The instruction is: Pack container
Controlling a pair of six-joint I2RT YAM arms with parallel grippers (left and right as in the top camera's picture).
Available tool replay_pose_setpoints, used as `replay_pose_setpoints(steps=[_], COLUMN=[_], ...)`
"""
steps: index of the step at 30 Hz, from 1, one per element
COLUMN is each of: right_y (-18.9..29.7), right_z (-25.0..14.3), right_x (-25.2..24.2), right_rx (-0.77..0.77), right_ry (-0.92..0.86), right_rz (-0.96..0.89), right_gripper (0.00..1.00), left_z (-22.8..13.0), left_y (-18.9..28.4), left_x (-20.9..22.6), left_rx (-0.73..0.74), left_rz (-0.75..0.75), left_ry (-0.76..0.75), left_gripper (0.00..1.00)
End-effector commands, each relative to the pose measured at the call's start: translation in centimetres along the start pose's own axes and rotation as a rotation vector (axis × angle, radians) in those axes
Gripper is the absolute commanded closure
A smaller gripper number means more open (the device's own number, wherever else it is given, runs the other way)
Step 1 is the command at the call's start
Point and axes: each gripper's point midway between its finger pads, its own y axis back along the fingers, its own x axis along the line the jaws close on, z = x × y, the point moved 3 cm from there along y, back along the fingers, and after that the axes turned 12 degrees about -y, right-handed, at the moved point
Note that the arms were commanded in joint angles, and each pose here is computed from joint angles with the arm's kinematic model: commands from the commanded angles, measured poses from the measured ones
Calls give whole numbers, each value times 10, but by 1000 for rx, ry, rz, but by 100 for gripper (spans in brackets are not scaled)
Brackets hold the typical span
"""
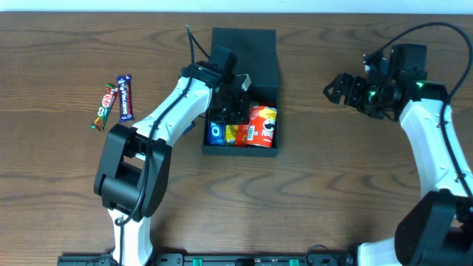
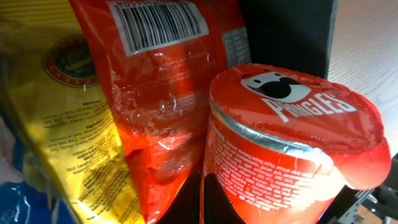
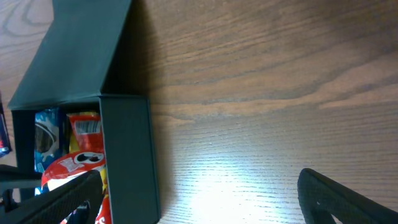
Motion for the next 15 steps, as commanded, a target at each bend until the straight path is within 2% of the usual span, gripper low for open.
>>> replay_pose_setpoints(steps=[1,15], right_y=[8,8], right_z=[5,5], right_x=[6,6], right_rx=[-24,-22], right_ry=[20,19], right_rz=[20,20], right_gripper=[1,1], left_z=[-5,-7], left_y=[-7,-7], left_x=[-7,-9], left_rx=[27,39], left_rz=[-40,-38], left_ry=[36,44], left_gripper=[94,94])
